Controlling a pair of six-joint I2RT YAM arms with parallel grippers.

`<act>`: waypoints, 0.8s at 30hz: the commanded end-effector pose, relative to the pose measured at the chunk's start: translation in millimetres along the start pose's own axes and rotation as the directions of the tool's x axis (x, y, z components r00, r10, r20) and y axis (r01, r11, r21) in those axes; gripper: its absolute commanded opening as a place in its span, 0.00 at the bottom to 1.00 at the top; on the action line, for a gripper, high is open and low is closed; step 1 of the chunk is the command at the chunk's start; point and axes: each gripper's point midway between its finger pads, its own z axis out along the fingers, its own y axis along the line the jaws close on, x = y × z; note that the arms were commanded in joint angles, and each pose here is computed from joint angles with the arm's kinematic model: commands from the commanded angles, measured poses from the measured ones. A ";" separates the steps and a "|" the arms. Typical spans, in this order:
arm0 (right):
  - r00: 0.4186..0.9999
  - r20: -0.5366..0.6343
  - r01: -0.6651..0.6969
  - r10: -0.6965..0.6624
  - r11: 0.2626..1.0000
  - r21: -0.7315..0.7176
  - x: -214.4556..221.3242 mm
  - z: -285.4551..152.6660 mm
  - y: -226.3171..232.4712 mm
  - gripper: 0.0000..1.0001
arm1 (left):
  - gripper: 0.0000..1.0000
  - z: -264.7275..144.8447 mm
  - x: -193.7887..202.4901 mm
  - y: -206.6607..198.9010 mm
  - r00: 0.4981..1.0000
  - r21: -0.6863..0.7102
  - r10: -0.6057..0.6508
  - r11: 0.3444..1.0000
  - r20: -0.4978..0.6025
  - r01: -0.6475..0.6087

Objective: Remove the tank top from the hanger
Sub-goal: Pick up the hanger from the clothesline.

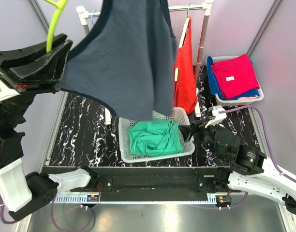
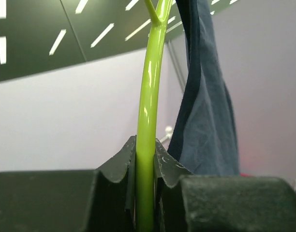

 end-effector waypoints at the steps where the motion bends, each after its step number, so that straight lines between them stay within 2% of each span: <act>1: 0.996 0.074 -0.054 0.054 0.999 -0.004 -23.6 -6.1 1.6 0.77 | 0.00 4.3 -51.0 -3.6 0.981 0.037 -0.004 0.999 0.196 -0.003; 2: 0.995 0.078 -0.056 0.057 0.998 -0.004 -25.3 -7.0 1.4 0.77 | 0.00 7.9 -32.6 -7.0 0.988 0.050 -0.017 0.999 0.156 0.009; 4: 0.994 0.088 -0.060 0.061 0.998 -0.008 -28.6 -10.0 0.7 0.77 | 0.00 1.2 -24.6 -10.6 0.991 0.054 -0.016 0.999 0.135 0.009; 6: 0.994 0.087 -0.058 0.059 0.998 -0.010 -29.2 -11.5 0.3 0.77 | 0.00 1.9 8.8 -16.0 0.998 0.064 -0.020 0.998 0.062 0.016; 8: 0.994 0.095 -0.059 0.060 0.998 -0.011 -33.1 -14.4 -0.5 0.77 | 0.00 -7.9 18.6 -18.5 0.999 0.061 0.008 0.998 0.037 -0.010; 9: 0.993 0.101 -0.060 0.061 0.998 -0.013 -36.0 -15.8 -0.5 0.77 | 0.00 -7.8 43.2 -22.6 1.000 0.071 0.008 0.997 -0.017 -0.006; 11: 0.993 0.105 -0.058 0.059 0.998 -0.013 -37.7 -16.7 -0.5 0.77 | 0.00 -13.0 51.1 -20.7 0.998 0.059 0.048 0.997 -0.038 -0.046; 16: 0.994 0.098 -0.052 0.052 0.999 -0.005 -35.8 -14.3 -0.5 0.78 | 0.00 -3.7 48.1 -10.6 0.995 0.034 0.089 0.996 -0.041 -0.088; 24: 0.993 0.107 -0.053 0.053 0.999 -0.003 -38.9 -13.4 0.6 0.78 | 0.00 22.4 6.9 14.0 0.988 -0.037 0.144 0.989 0.048 -0.143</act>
